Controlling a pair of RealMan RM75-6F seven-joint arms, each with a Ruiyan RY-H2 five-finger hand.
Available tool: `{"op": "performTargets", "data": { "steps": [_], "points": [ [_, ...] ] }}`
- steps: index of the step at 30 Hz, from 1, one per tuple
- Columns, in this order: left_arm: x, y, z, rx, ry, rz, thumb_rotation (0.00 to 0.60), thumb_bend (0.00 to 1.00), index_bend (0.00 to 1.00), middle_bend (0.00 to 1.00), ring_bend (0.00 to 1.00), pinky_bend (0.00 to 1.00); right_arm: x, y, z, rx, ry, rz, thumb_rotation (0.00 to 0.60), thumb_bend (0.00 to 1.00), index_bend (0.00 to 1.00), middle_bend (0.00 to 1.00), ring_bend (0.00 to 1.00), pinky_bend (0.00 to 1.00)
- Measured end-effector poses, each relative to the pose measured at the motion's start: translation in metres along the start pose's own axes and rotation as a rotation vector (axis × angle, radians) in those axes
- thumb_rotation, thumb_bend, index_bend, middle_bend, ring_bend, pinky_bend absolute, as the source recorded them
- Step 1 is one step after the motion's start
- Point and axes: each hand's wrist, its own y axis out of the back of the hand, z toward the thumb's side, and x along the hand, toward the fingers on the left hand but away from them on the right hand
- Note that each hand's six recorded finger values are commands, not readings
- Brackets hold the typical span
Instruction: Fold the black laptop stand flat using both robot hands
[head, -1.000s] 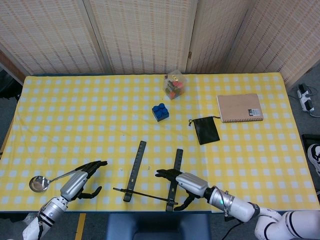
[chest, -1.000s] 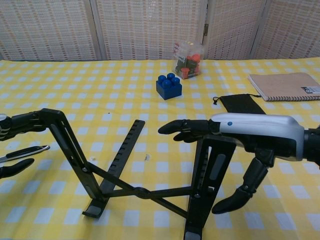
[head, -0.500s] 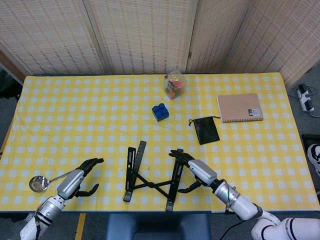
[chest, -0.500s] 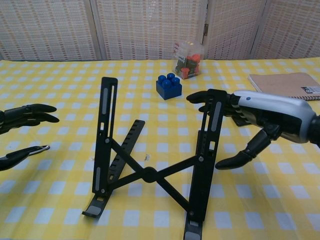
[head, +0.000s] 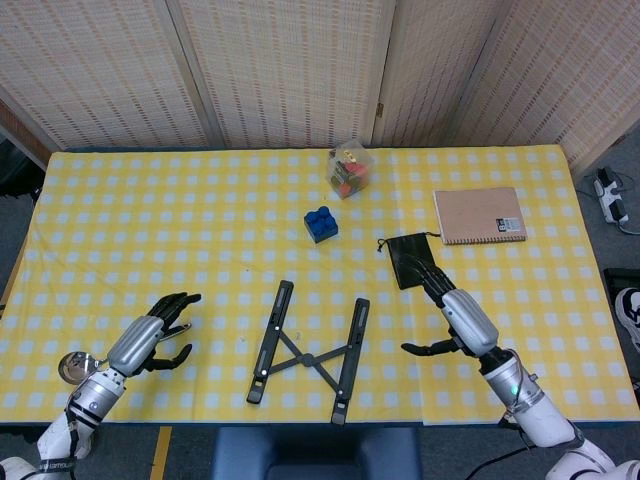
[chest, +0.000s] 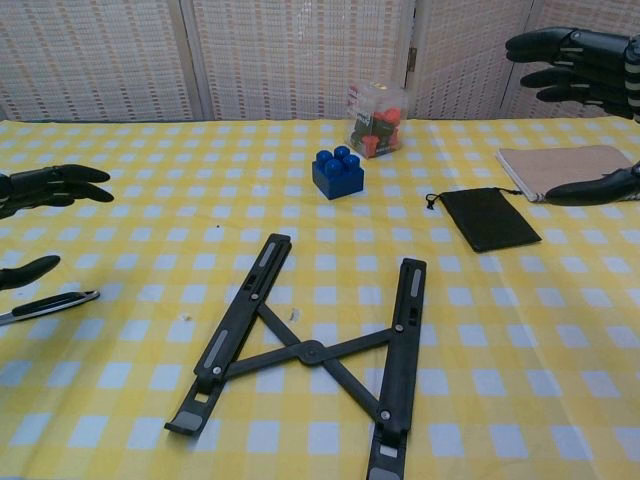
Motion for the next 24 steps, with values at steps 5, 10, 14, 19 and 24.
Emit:
{"op": "performTargets", "data": {
  "steps": [5,10,14,19,24],
  "points": [
    [0.019,0.011,0.003,0.135,-0.014,0.014,0.600,0.45,0.00,0.14,0.00,0.00,0.002,-0.001,0.005,0.165,0.021,0.009,0.600,0.12,0.22,0.39,0.39,0.25],
    [0.042,0.016,0.012,0.319,-0.041,0.026,0.600,0.27,0.00,0.13,0.00,0.00,-0.001,-0.012,0.008,0.332,0.038,0.049,0.600,0.12,0.48,0.67,0.68,0.63],
    [0.067,0.011,0.021,0.446,-0.066,0.028,0.600,0.23,0.00,0.10,0.00,0.00,-0.008,-0.026,0.007,0.442,0.050,0.090,0.600,0.12,0.56,0.76,0.77,0.75],
    [0.094,0.001,0.024,0.525,-0.071,0.023,0.600,0.23,0.00,0.08,0.00,0.00,-0.019,-0.046,0.003,0.567,0.062,0.129,0.600,0.12,0.63,0.85,0.88,0.87],
    [0.098,-0.004,0.025,0.500,-0.066,0.028,0.600,0.23,0.00,0.08,0.00,0.00,-0.032,-0.070,-0.012,0.671,0.057,0.170,0.600,0.12,0.65,0.88,0.91,0.91]
  ]
}}
